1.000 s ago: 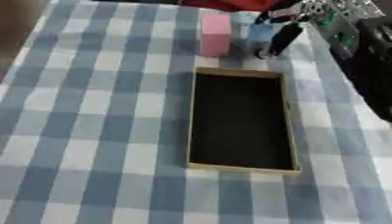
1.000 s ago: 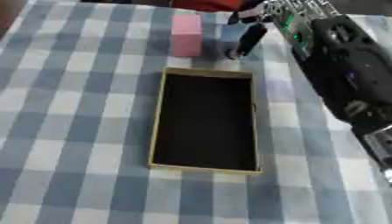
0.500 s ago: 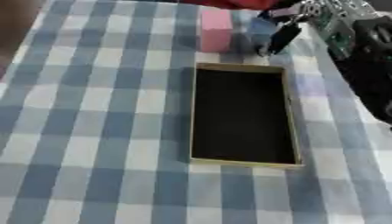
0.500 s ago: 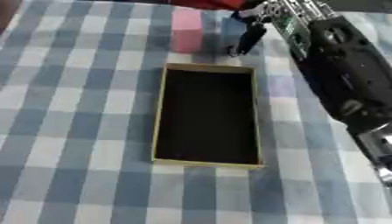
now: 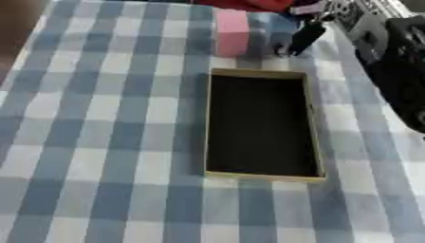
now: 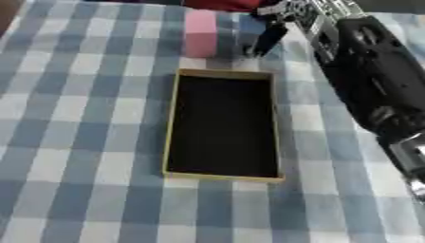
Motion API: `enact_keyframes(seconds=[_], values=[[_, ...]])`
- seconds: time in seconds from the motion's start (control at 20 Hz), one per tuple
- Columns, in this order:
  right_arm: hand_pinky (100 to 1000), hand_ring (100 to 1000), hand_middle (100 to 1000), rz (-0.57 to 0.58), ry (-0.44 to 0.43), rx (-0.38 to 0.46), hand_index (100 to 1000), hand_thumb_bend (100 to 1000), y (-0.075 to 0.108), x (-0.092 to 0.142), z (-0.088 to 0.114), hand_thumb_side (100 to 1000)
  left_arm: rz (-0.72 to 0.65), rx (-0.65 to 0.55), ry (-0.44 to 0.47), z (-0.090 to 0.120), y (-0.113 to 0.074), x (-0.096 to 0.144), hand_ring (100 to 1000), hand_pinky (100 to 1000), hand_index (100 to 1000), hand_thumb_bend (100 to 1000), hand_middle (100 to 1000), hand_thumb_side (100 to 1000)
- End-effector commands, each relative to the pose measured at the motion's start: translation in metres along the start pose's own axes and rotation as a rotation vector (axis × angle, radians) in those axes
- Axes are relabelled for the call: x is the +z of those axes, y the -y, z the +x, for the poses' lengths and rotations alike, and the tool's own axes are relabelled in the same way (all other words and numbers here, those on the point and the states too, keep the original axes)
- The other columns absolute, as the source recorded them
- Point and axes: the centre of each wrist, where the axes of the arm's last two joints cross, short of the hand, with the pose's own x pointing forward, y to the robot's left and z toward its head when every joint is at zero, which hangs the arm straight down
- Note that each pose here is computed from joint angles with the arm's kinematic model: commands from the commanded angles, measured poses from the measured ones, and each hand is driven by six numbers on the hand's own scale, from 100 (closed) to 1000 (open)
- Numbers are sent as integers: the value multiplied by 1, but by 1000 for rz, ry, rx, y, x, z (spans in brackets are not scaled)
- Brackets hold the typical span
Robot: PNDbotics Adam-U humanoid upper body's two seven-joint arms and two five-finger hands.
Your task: Pick up objects on the table and place them in the box.
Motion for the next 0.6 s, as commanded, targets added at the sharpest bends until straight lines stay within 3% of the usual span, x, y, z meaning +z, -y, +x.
enact_keyframes(seconds=[0.05, 0.45, 0.6], values=[[873, 851, 801, -58, 2, 18, 905, 100, 20, 16, -1, 473, -3, -6, 9, -2, -5, -1, 646, 669, 669, 100, 514, 421], [860, 831, 775, -109, 93, 68, 886, 100, 31, 49, 4, 445, -7, -1, 10, -6, -8, 1, 647, 670, 672, 100, 514, 420], [861, 818, 761, -155, 147, 98, 879, 100, 32, 68, 10, 387, -8, 3, 7, -7, -9, 2, 646, 670, 673, 100, 514, 421]])
